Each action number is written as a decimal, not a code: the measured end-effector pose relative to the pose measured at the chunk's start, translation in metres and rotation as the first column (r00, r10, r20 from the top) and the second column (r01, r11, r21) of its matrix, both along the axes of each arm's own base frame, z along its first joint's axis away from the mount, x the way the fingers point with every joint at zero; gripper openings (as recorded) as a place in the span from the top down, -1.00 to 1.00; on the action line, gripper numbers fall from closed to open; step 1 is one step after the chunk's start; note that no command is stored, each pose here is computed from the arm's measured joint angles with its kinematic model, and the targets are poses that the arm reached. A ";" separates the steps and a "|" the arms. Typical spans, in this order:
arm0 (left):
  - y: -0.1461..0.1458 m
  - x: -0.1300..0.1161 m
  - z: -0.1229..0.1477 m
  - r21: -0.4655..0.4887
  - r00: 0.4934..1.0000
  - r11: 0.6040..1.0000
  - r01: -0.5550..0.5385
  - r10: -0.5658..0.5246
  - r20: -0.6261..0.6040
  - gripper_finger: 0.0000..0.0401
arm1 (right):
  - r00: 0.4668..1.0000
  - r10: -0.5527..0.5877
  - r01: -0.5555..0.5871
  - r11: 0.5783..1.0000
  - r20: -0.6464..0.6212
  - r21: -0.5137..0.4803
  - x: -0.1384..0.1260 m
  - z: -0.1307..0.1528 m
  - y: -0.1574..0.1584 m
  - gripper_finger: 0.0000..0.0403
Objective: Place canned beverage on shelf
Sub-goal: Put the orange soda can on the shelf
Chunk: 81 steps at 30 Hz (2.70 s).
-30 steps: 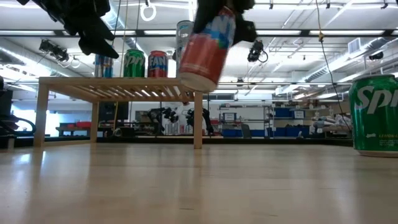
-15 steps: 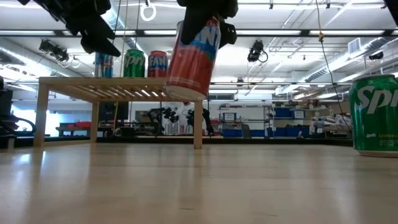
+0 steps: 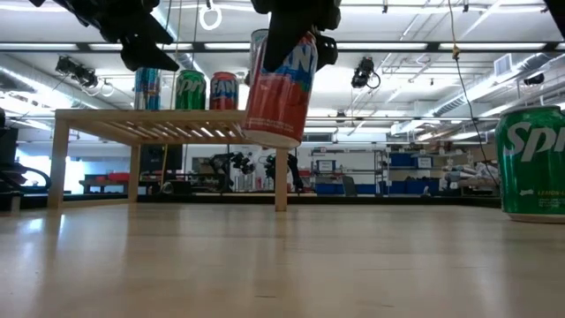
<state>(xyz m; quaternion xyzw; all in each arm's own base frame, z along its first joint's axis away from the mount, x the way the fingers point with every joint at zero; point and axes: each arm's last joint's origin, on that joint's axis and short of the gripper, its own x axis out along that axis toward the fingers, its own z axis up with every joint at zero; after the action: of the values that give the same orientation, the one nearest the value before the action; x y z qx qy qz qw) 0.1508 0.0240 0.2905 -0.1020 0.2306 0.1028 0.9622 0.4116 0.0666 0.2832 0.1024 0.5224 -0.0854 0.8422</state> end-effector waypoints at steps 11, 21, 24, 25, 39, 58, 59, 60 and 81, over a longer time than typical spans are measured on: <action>0.000 0.000 0.000 -0.066 1.000 0.998 -0.017 0.017 0.007 -0.59 | 0.992 0.000 -0.006 0.999 0.126 0.049 0.016 0.006 -0.033 -0.53; -0.004 0.000 0.000 -0.011 0.991 0.991 0.130 -0.130 0.005 -0.59 | 0.974 -0.016 -0.008 0.994 0.224 0.105 0.025 0.012 -0.060 -0.53; -0.004 0.000 0.000 -0.011 0.991 0.991 0.131 -0.131 0.005 -0.59 | 0.971 0.001 -0.027 0.994 0.240 0.106 0.026 0.013 -0.063 -0.53; -0.004 0.000 0.000 -0.010 0.991 0.991 0.132 -0.132 0.005 -0.59 | 0.970 0.004 -0.032 0.993 0.243 0.111 0.026 0.013 -0.063 -0.53; -0.002 0.002 0.003 -0.037 0.997 0.997 0.066 -0.065 0.037 -0.59 | 0.939 0.021 -0.073 0.987 0.343 0.141 0.032 0.028 -0.089 -0.53; 0.001 0.024 -0.005 -0.020 0.996 0.996 0.083 -0.083 0.013 -0.59 | 0.910 0.051 -0.086 0.994 0.411 0.066 0.028 0.069 -0.105 -0.53; 0.001 0.027 -0.005 -0.015 0.994 0.995 0.104 -0.103 0.031 -0.59 | 0.910 0.054 -0.090 0.994 0.410 0.069 0.028 0.069 -0.105 -0.53; 0.001 0.030 -0.004 -0.014 0.990 0.991 0.129 -0.129 0.049 -0.59 | 0.911 0.057 -0.094 0.993 0.408 0.072 0.028 0.069 -0.104 -0.53; 0.001 0.069 -0.030 -0.127 0.970 0.962 0.241 -0.243 0.000 -0.59 | 0.944 0.105 -0.132 0.989 0.314 0.067 0.038 0.043 -0.081 -0.53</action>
<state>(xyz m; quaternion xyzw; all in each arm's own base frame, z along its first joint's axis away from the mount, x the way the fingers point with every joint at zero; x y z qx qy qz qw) 0.2197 0.0250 0.2604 -0.1326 0.2550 -0.0295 0.9574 0.4498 -0.0140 0.3263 0.1193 0.3925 0.0054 0.9120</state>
